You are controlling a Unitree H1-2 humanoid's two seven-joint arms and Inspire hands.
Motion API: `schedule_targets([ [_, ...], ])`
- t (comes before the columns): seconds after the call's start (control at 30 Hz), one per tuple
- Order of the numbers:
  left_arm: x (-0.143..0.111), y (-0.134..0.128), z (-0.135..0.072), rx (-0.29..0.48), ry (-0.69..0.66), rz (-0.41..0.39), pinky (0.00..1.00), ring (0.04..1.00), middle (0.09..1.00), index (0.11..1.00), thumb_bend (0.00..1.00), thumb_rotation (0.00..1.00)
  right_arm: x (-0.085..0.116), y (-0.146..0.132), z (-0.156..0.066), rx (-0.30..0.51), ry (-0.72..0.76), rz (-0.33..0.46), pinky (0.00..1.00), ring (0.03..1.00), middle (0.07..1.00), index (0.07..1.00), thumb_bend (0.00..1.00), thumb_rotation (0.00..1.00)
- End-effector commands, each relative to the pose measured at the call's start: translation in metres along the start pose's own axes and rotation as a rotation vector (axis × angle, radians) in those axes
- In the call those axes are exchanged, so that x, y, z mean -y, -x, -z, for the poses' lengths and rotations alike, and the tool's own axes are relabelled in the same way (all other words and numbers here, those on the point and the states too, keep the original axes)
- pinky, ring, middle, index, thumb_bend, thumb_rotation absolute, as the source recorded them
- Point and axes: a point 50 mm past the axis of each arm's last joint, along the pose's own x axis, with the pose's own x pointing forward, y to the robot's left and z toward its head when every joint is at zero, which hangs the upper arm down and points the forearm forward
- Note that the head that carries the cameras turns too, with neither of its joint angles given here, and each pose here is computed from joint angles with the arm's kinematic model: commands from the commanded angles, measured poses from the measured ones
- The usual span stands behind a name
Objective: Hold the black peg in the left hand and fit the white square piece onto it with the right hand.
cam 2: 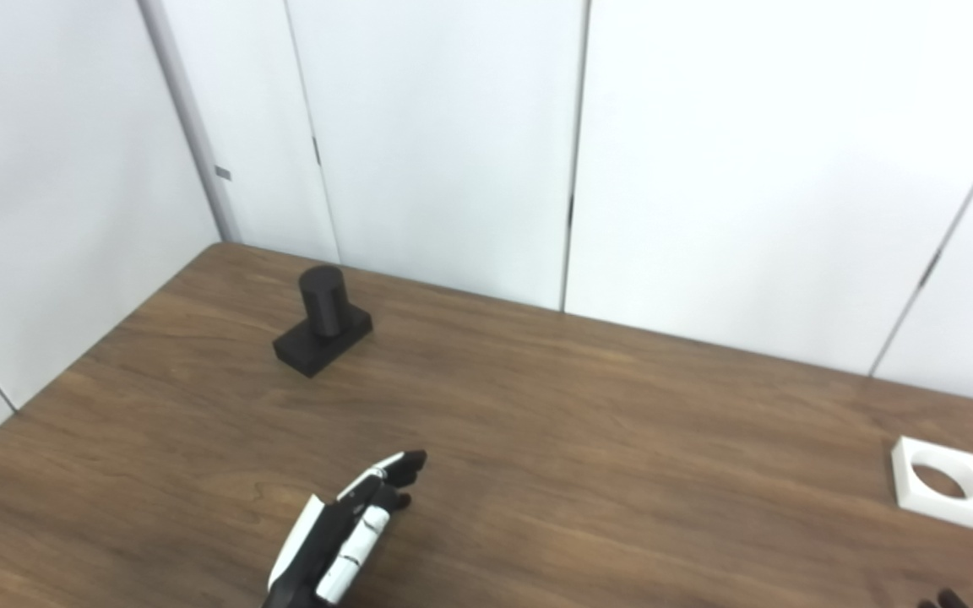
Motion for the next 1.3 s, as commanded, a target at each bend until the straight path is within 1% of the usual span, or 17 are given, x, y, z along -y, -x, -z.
schedule_targets([
  [0.0,0.021,0.003,-0.001,-0.021,0.07,-0.001,0.89,0.918,0.91,0.868,0.52,0.92,0.004,0.0,0.0,-0.003,0.019,0.004,0.95,0.951,0.93,0.937,0.5,1.0],
  [0.33,0.021,0.004,0.0,-0.03,0.069,0.016,0.93,0.947,0.928,0.889,0.55,0.95,0.003,0.001,-0.001,-0.001,0.036,0.012,0.93,0.936,0.923,0.929,0.49,1.0],
  [0.5,0.021,0.003,0.001,-0.026,0.062,0.016,0.92,0.942,0.927,0.893,0.55,0.94,0.002,0.001,0.001,-0.011,0.046,0.013,0.92,0.939,0.922,0.925,0.53,1.0],
  [0.6,0.022,0.002,0.001,-0.015,0.027,0.015,0.91,0.935,0.929,0.906,0.48,0.86,0.002,0.0,0.001,-0.015,0.058,0.017,0.93,0.939,0.925,0.924,0.52,1.0],
  [0.67,0.022,0.001,-0.001,-0.014,-0.007,0.014,0.89,0.928,0.929,0.91,0.41,0.76,0.002,0.001,0.001,-0.008,0.062,0.015,0.93,0.939,0.928,0.93,0.5,1.0],
  [0.77,0.022,0.003,-0.002,-0.011,-0.028,0.004,0.88,0.918,0.919,0.902,0.4,0.62,0.002,0.001,0.002,-0.009,0.065,0.02,0.92,0.943,0.928,0.934,0.52,1.0],
  [0.8,0.021,0.003,-0.004,-0.004,-0.036,-0.008,0.87,0.912,0.913,0.899,0.43,0.55,0.002,0.001,0.003,-0.009,0.062,0.022,0.92,0.945,0.93,0.936,0.52,1.0],
  [0.83,0.02,0.003,-0.007,0.011,-0.04,-0.021,0.87,0.91,0.911,0.898,0.43,0.54,0.002,0.001,0.003,-0.01,0.059,0.023,0.92,0.945,0.931,0.936,0.52,1.0],
  [0.87,0.019,0.002,-0.009,0.021,-0.042,-0.031,0.87,0.904,0.906,0.894,0.46,0.46,0.003,0.001,0.003,-0.011,0.058,0.024,0.93,0.948,0.935,0.94,0.52,1.0],
  [0.9,0.015,0.001,-0.014,0.049,-0.063,-0.051,0.86,0.902,0.904,0.893,0.47,0.43,0.003,0.001,0.003,-0.012,0.059,0.023,0.94,0.949,0.936,0.941,0.52,1.0],
  [0.97,0.009,-0.003,-0.02,0.088,-0.096,-0.083,0.84,0.886,0.897,0.892,0.54,0.33,0.003,0.001,0.003,-0.013,0.063,0.021,0.95,0.951,0.937,0.938,0.52,1.0],
  [1.0,0.003,-0.007,-0.026,0.109,-0.12,-0.12,0.84,0.884,0.895,0.891,0.56,0.31,0.003,0.001,0.003,-0.01,0.063,0.019,0.95,0.951,0.938,0.938,0.52,1.0],
  [1.07,-0.011,-0.015,-0.035,0.143,-0.214,-0.179,0.81,0.865,0.877,0.86,0.69,0.23,0.003,0.002,0.004,-0.007,0.065,0.018,0.95,0.955,0.936,0.936,0.53,1.0],
  [1.13,-0.026,-0.022,-0.042,0.155,-0.274,-0.225,0.79,0.854,0.87,0.848,0.75,0.19,0.002,0.002,0.005,-0.008,0.069,0.017,0.96,0.957,0.939,0.939,0.53,1.0],
  [1.2,-0.042,-0.029,-0.05,0.153,-0.332,-0.273,0.79,0.869,0.88,0.853,0.85,0.14,0.002,0.002,0.004,-0.006,0.077,0.016,0.95,0.954,0.946,0.947,0.53,1.0],
  [1.23,-0.051,-0.033,-0.054,0.151,-0.379,-0.301,0.8,0.87,0.88,0.852,0.9,0.15,0.001,0.002,0.005,-0.007,0.078,0.017,0.95,0.952,0.946,0.947,0.52,1.0],
  [1.27,-0.056,-0.035,-0.056,0.148,-0.409,-0.319,0.8,0.869,0.883,0.865,0.94,0.2,0.001,0.003,0.005,-0.007,0.077,0.018,0.96,0.952,0.946,0.945,0.52,1.0],
])
